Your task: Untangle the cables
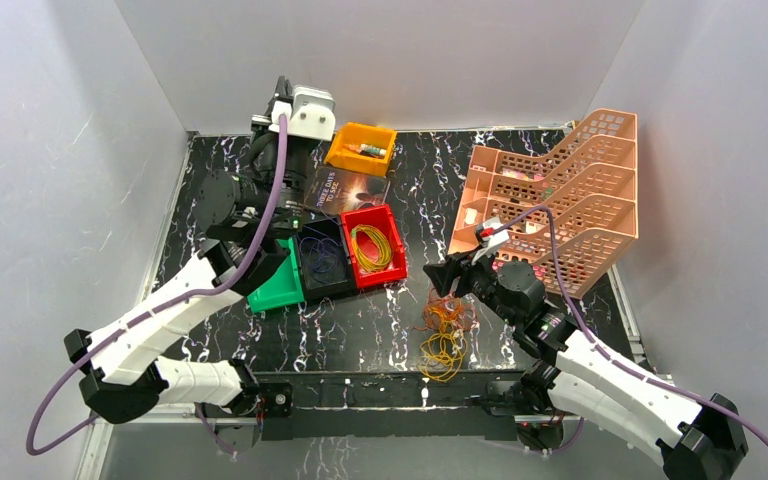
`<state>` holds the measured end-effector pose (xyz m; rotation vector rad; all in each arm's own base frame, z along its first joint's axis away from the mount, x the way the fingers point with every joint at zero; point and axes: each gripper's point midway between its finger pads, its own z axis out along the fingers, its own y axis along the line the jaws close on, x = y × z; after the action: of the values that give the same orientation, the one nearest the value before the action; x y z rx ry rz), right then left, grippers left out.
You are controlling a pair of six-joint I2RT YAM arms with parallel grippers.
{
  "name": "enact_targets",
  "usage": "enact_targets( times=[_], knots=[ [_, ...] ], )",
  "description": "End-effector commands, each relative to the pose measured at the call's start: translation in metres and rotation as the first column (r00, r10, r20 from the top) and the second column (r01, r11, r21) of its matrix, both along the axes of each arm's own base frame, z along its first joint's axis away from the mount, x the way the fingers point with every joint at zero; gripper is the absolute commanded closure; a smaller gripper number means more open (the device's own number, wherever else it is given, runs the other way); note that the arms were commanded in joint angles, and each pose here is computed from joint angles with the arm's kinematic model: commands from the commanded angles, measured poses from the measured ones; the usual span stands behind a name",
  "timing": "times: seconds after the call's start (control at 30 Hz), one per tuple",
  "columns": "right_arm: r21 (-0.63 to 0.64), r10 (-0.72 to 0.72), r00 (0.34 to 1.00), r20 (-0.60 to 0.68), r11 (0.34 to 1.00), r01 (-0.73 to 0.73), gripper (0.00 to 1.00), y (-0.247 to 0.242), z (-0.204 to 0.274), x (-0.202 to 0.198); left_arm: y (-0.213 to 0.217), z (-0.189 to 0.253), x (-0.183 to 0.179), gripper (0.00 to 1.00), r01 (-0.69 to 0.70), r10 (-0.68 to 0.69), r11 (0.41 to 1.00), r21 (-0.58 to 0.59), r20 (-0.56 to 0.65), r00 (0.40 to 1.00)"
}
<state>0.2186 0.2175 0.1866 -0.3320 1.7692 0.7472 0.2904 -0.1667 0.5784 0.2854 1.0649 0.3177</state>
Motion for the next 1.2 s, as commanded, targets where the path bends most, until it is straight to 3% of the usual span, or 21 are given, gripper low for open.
enact_targets(
  times=[0.0,0.33,0.8,1.03,1.17],
  knots=[
    [0.047,0.001,1.000,0.028,0.999,-0.002,0.32,0.002,0.011,0.001,0.019,-0.019,-0.001,1.00,-0.043,0.038,0.997,-0.070,-0.059,0.997],
    [0.039,0.025,0.999,0.020,0.999,-0.026,0.32,0.008,0.008,0.001,0.060,-0.098,0.036,1.00,-0.141,0.079,0.972,-0.188,-0.301,0.950],
    [0.029,0.014,1.000,0.016,0.999,-0.015,0.32,0.005,0.003,0.002,0.064,-0.172,0.059,1.00,-0.166,0.043,0.962,-0.219,-0.478,0.877],
    [0.035,0.012,1.000,0.011,0.999,-0.012,0.32,0.005,0.002,0.001,0.058,-0.215,0.049,1.00,-0.170,-0.024,0.951,-0.258,-0.611,0.792],
    [0.031,0.024,1.000,0.005,0.999,-0.024,0.32,0.007,0.001,0.000,0.040,-0.245,0.041,1.00,-0.128,-0.128,0.942,-0.310,-0.684,0.718]
  ],
)
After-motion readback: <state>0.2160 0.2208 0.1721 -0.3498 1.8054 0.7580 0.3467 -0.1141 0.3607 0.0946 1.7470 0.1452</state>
